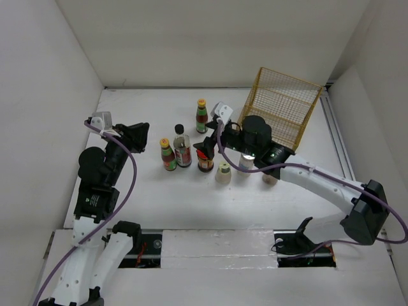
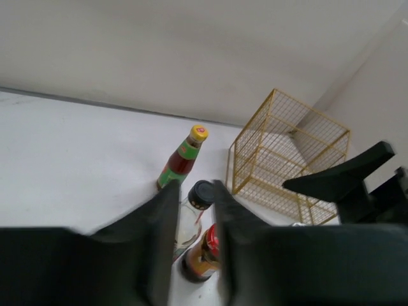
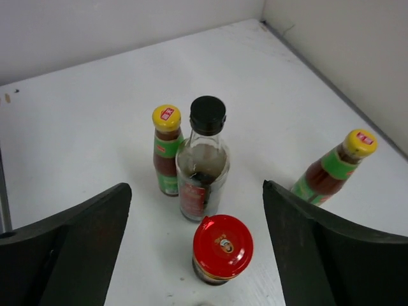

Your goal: Organize the condiment bottles

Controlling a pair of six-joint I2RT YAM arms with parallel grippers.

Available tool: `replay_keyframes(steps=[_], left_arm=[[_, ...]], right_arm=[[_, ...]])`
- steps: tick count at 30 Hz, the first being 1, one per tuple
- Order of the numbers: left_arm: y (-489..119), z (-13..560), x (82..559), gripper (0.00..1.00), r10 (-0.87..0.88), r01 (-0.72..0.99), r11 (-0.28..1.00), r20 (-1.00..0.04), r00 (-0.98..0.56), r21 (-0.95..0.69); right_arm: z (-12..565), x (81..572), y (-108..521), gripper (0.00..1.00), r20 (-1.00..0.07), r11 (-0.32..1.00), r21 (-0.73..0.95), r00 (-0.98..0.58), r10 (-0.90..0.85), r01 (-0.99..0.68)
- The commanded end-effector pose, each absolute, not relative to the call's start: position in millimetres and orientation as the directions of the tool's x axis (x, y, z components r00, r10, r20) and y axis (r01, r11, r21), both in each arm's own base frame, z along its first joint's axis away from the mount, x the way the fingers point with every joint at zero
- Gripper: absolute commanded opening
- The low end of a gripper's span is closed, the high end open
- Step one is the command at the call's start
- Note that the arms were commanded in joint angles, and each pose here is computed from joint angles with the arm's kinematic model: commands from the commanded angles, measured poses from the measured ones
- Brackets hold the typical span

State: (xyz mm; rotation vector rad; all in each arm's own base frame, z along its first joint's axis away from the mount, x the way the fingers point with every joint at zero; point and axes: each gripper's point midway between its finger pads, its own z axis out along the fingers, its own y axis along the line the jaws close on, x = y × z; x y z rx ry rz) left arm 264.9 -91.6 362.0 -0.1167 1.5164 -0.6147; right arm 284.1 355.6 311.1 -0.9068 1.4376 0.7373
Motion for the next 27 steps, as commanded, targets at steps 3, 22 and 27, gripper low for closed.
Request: replay_keyframes(steps=[3,22,27], left_arm=[[-87.6,367.9,265.5,0.07,-0.447,0.298,0.85,-0.894,-0.025,-0.434],[-88.6,363.1,270.4,0.68,-0.444,0.29,0.852,-0.895,-0.041,-0.436],[-90.9,365.4,269.6,0.68,-0.444,0.306,0.848,-0.895,-0.039,-0.434]], right_arm=[[304.5,284.9,372.5,0.93,-0.989,0.458,-0.11,0.052,-0.137,-0.882],[294.4,348.1,448.3,0.96,-0.998,0.409,-0.054,0.063,0.008,-0.911],[284.2,358.9,458.2,0.92,-0.998,0.419,-0.036,0.052,0.026,-0.907]])
